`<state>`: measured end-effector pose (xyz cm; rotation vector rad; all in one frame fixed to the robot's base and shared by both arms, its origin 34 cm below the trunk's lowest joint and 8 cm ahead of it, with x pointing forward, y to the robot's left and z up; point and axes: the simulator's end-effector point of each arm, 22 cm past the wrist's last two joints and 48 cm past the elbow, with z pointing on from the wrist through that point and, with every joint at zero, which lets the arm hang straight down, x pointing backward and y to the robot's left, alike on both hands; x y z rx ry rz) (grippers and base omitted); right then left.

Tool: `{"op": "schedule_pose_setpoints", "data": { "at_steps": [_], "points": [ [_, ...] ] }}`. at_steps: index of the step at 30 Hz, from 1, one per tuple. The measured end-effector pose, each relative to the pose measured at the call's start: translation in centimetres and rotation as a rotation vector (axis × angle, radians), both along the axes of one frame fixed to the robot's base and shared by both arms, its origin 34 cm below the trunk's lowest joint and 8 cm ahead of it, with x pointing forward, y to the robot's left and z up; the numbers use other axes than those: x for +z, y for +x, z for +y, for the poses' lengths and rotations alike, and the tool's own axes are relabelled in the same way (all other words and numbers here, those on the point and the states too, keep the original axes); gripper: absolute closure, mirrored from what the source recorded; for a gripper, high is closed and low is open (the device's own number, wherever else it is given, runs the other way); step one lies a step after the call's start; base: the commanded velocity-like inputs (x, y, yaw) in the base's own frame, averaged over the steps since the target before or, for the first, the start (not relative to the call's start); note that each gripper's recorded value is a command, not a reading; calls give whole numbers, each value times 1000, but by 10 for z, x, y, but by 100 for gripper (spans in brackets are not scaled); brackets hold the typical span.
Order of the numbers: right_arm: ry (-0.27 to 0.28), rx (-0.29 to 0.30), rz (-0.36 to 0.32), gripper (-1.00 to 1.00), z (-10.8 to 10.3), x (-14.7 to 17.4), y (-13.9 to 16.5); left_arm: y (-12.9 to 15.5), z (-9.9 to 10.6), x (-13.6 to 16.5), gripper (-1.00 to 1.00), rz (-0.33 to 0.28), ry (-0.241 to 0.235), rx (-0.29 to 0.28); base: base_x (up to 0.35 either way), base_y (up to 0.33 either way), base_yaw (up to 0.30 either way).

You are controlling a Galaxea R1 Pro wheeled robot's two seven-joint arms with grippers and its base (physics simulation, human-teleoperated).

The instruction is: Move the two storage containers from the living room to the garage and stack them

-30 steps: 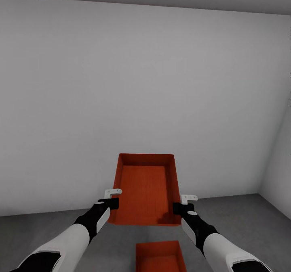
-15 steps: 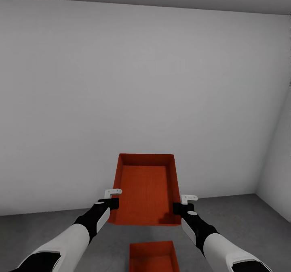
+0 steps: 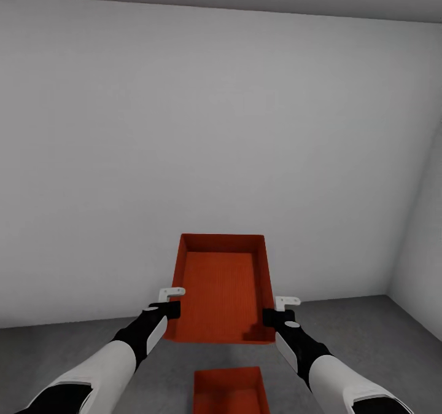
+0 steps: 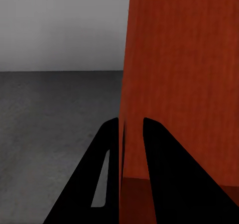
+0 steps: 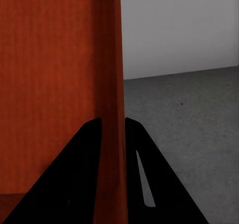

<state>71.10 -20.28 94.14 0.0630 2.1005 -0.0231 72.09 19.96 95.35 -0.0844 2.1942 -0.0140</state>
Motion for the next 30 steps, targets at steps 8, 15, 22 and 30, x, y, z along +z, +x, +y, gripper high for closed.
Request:
{"op": "schedule_pose_setpoints", "data": {
  "at_steps": [8, 15, 22, 30],
  "points": [
    [0, 0, 0, 100, 0, 0, 0, 0, 0, 0, 100, 0, 0, 0, 0, 0, 0],
    [1, 0, 0, 100, 0, 0, 0, 0, 0, 0, 100, 1, 0, 0, 0, 0, 0],
    [0, 0, 0, 100, 0, 0, 0, 0, 0, 0, 100, 0, 0, 0, 0, 0, 0],
    [1, 0, 0, 100, 0, 0, 0, 0, 0, 0, 100, 0, 1, 0, 0, 0, 0]
  ]
}}
